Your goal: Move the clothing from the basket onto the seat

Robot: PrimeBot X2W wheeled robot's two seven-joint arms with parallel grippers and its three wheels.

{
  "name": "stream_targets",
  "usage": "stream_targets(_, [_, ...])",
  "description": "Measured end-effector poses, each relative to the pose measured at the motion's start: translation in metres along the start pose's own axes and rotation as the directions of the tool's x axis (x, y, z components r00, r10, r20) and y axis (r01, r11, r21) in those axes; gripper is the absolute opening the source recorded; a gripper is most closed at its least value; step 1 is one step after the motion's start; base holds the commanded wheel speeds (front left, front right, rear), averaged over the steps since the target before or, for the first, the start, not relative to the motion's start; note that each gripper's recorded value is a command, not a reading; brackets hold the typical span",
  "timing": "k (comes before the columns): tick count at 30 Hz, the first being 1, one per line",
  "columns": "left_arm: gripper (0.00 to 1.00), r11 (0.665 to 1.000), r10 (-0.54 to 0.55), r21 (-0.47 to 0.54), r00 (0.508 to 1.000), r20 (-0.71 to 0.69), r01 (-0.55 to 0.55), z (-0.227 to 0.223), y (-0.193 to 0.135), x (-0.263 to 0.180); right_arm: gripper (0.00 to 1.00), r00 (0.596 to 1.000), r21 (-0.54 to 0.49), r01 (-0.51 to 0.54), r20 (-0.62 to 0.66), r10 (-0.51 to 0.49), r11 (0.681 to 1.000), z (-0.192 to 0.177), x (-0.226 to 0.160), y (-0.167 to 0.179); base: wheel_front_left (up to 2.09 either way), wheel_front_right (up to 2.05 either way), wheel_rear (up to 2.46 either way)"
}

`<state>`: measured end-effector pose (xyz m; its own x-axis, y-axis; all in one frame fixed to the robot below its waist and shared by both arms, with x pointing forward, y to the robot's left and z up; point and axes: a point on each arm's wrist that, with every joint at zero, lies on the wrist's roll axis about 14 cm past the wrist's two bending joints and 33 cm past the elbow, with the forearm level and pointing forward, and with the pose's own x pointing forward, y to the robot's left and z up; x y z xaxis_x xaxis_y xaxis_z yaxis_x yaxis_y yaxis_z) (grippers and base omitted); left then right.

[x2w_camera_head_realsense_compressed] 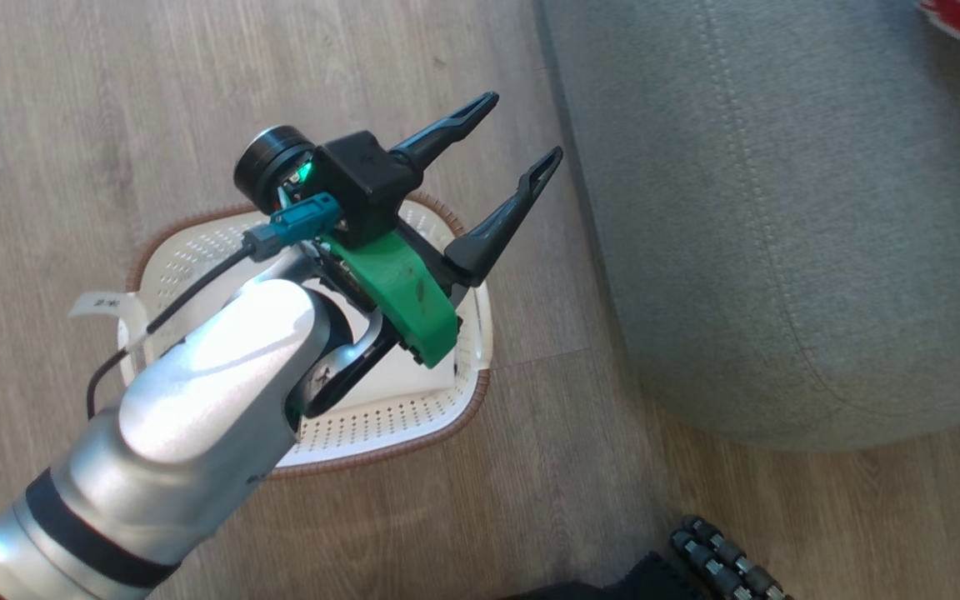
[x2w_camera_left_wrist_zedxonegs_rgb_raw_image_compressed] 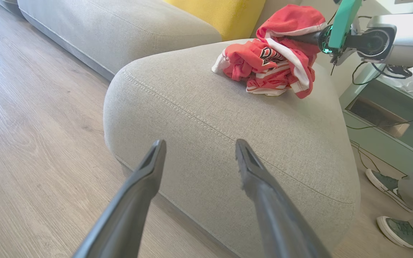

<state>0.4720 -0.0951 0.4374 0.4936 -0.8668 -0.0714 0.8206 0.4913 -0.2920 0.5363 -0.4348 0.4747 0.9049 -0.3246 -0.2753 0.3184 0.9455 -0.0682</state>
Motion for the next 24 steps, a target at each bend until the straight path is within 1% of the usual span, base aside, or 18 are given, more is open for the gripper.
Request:
stream_targets(3, [1.00,1.000,0.016,-0.003,1.000,-0.002,-0.016,-0.002,0.005,-0.003,0.00,0.991,-0.002,0.017,-0.136,-0.017,1.000,-0.030,0.004,0.000,0.00,0.00,0.00])
stream_targets(7, [1.00,1.000,0.025,-0.003,1.000,0.005,-0.025,-0.001,0.006,-0.004,0.00,0.963,-0.018,0.015,-0.267,-0.019,1.000,-0.051,0.003,0.003,0.00,0.00,0.00])
stream_targets(9, [1.00,1.000,0.028,-0.004,1.000,0.005,-0.028,-0.001,0.006,-0.004,0.00,0.954,-0.007,0.017,-0.300,-0.018,1.000,-0.055,0.002,0.004,0.00,0.00,0.00])
stream_targets(11, [1.00,1.000,0.030,-0.003,1.000,0.008,-0.030,0.000,0.005,-0.004,0.00,0.953,0.002,0.017,-0.303,-0.015,1.000,-0.055,0.001,0.004,0.00,0.00,0.00])
stream_targets(12, [1.00,1.000,0.030,-0.001,1.000,0.008,-0.030,0.001,0.005,-0.004,0.31,0.954,0.007,0.015,-0.301,-0.012,1.000,-0.054,0.001,0.005,0.00,0.00,0.00])
stream_targets(13, [1.00,1.000,0.031,0.002,0.999,0.011,-0.031,0.002,0.004,-0.004,0.31,0.954,0.008,0.012,-0.299,-0.009,1.000,-0.052,0.000,0.006,0.00,0.00,0.00])
stream_targets(14, [1.00,1.000,0.030,0.007,0.999,0.019,-0.030,0.005,0.003,-0.004,0.76,0.955,0.008,0.008,-0.298,-0.006,1.000,-0.051,-0.002,0.006,0.00,0.00,0.00])
stream_targets(15, [1.00,1.000,0.027,0.012,0.999,0.022,-0.028,0.007,0.002,-0.004,1.00,0.956,0.008,0.005,-0.295,-0.003,1.000,-0.049,-0.004,0.007,0.00,0.00,0.00])
stream_targets(19, [1.00,0.999,0.024,0.028,0.999,0.045,-0.026,0.019,-0.004,-0.004,1.00,0.964,-0.010,-0.018,-0.266,0.015,1.000,-0.033,-0.012,0.009,0.00,0.00,0.00])
stream_targets(24, [1.00,0.998,0.014,0.052,0.997,0.076,-0.018,0.037,-0.015,-0.005,1.00,0.970,-0.009,-0.041,-0.239,0.038,0.999,-0.012,-0.027,0.008,0.00,0.00,0.00])
